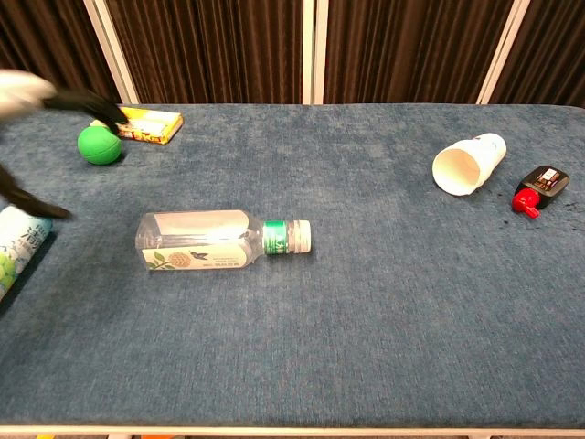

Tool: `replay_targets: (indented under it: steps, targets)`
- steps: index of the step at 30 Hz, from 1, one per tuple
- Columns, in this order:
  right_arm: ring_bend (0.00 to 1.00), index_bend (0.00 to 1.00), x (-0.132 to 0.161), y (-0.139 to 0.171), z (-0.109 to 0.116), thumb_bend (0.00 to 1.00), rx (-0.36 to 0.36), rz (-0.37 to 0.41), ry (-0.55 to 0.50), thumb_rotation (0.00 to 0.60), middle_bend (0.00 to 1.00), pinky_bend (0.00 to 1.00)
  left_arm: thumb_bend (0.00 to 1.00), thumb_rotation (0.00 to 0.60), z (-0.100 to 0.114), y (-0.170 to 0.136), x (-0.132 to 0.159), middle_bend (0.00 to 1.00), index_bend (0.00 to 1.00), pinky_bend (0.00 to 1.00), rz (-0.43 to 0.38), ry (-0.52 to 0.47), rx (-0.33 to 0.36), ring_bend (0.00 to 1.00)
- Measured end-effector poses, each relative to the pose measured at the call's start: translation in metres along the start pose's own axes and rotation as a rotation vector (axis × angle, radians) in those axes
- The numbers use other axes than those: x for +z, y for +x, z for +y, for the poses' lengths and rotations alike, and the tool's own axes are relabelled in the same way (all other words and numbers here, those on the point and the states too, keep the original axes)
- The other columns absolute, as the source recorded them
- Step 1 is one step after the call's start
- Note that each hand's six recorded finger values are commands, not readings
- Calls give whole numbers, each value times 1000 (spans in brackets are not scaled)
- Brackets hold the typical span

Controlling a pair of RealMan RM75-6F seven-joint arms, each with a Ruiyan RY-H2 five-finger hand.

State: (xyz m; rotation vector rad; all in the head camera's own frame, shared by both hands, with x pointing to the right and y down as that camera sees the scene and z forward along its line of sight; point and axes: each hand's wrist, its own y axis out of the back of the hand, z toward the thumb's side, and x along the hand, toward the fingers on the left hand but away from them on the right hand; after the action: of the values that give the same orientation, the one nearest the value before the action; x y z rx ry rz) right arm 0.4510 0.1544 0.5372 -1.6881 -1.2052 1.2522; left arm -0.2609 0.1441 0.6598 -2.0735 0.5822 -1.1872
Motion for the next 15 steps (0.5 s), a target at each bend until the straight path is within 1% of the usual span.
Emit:
replay_targets:
  steps: [3,7,13,15]
  targets:
    - [0,148,-4,0,-1,239,4,-16,-3,561,6,0,0,600,-17,21,17,165,163,115,-21,13,-48,103]
    - [0,148,-8,0,-3,239,9,-28,-6,562,6,0,0,600,-37,44,33,165,164,118,-17,41,-76,103]
    - [0,148,-10,1,-6,239,12,-38,-12,562,6,0,0,600,-61,72,43,177,207,156,17,58,-112,105]
    - [0,148,-11,1,-6,239,11,-39,-13,563,6,0,1,600,-67,78,44,194,235,180,26,69,-122,135]
